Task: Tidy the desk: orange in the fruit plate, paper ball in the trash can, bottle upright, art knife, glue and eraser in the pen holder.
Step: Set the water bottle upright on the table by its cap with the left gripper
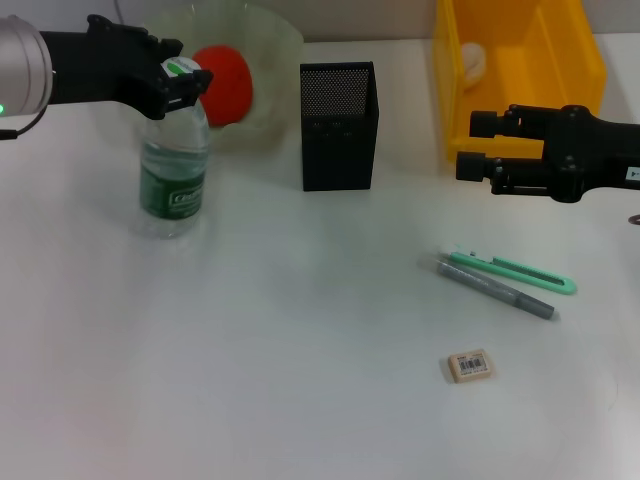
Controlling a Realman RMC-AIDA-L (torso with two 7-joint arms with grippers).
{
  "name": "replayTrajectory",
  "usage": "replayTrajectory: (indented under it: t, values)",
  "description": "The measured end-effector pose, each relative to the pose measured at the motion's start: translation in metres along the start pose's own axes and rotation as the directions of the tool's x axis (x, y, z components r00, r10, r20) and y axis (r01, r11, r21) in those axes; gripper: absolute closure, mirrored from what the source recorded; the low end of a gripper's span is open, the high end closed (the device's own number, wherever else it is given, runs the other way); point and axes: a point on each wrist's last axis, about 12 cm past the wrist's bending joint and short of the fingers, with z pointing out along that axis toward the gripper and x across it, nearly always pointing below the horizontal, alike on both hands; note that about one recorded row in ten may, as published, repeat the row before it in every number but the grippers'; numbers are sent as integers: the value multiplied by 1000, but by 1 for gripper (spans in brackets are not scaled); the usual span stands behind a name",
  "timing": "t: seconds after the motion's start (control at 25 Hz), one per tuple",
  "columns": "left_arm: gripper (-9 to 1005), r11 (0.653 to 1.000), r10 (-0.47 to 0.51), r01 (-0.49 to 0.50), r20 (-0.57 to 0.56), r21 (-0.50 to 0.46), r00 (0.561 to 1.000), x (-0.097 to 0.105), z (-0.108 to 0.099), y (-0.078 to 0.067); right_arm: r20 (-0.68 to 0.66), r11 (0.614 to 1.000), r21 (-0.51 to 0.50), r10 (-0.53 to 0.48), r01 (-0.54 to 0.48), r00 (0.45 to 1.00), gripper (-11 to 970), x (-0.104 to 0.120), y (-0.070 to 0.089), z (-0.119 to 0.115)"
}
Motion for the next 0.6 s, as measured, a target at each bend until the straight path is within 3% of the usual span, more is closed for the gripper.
replayTrajectory:
  t: [0.6]
  values:
    - [573, 1000, -12, 12, 4, 0, 1000, 2, -6, 3, 3, 1000, -6, 0, 0, 1000, 221, 0, 1, 3]
